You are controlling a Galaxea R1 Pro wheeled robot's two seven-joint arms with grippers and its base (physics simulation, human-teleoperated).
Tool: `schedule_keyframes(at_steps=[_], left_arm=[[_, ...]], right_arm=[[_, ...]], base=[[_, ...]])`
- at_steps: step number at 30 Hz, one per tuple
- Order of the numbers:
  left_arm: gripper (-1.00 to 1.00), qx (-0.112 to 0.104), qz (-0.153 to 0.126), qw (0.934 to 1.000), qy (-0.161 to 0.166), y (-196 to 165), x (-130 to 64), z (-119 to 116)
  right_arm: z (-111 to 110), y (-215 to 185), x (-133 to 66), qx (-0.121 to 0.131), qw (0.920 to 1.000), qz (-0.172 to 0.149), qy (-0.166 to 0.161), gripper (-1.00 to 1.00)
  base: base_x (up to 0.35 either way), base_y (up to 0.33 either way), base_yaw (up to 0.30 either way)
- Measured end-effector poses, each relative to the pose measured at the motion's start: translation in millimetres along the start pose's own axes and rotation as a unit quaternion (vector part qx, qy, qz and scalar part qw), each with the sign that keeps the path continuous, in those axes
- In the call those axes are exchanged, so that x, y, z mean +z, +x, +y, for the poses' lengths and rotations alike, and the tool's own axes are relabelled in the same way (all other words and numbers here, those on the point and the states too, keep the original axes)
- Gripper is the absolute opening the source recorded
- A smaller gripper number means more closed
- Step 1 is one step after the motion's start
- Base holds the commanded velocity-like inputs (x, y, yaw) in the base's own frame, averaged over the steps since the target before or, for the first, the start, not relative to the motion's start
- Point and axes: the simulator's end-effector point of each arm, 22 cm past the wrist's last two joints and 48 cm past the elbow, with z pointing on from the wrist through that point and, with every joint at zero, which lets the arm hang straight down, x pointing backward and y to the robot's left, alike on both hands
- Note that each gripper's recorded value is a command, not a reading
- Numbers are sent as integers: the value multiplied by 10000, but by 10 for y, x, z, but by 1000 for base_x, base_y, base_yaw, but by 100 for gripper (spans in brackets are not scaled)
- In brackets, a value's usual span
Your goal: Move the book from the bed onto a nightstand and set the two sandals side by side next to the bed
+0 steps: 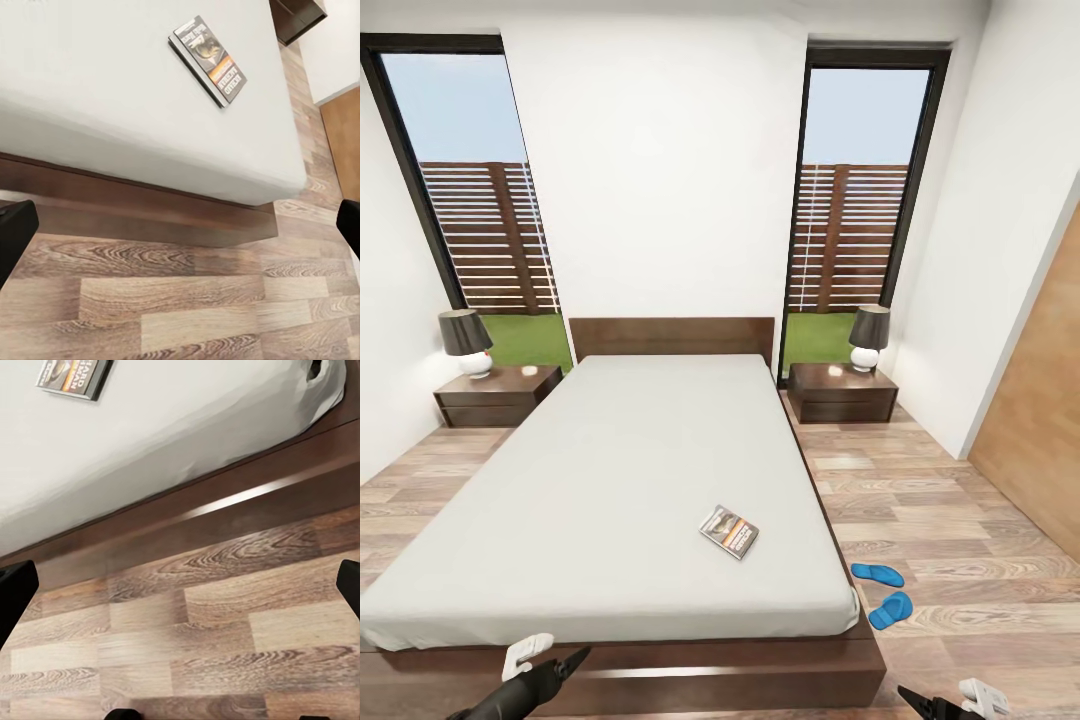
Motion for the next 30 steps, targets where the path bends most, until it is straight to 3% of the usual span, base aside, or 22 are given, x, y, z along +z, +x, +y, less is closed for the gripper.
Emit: schedule_keyframes(at_steps=[30], left_arm=[[100,-2,0,10000,-1,2,3,-2]], right_arm=[[-5,1,1,-21,10000,9,13,100]], base=[[43,-39,0]])
